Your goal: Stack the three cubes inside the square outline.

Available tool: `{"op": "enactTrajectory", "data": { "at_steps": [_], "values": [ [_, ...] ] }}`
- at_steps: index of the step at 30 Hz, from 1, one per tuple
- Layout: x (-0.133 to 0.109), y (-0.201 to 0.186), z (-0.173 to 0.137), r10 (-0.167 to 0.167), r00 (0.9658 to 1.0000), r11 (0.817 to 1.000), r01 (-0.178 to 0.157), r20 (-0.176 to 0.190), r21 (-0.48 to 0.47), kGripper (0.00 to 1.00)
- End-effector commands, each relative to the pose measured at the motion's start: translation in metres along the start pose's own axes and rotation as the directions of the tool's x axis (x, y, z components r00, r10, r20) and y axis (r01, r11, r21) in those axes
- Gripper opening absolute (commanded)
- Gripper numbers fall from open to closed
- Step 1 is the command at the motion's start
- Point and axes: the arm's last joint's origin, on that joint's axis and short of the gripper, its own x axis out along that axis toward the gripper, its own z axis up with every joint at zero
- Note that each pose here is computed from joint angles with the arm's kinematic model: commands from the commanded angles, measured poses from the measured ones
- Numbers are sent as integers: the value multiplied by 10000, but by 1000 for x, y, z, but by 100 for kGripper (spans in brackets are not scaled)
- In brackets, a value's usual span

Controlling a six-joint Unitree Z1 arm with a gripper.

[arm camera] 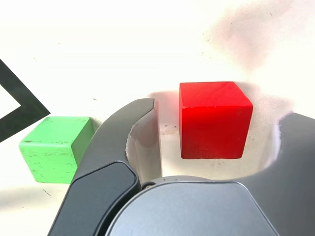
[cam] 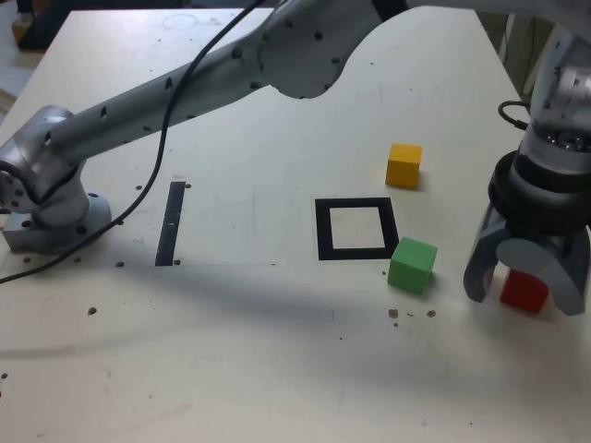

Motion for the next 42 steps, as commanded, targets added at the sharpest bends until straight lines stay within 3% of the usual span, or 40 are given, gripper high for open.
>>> {"op": "enactTrajectory", "data": {
  "at_steps": [1,13,26,37,42],
  "values": [
    [2,1,-1,18,9999,10000,-18,-151,11,62],
    [0,0,0,216,9997,9997,-216,-75,91,32],
    [-11,-2,-3,308,9995,9994,-309,89,141,30],
    [-61,-6,-31,833,9955,9964,-839,448,124,29],
    [-84,-7,-54,1032,9940,9946,-1030,362,-87,29]
  ]
}}
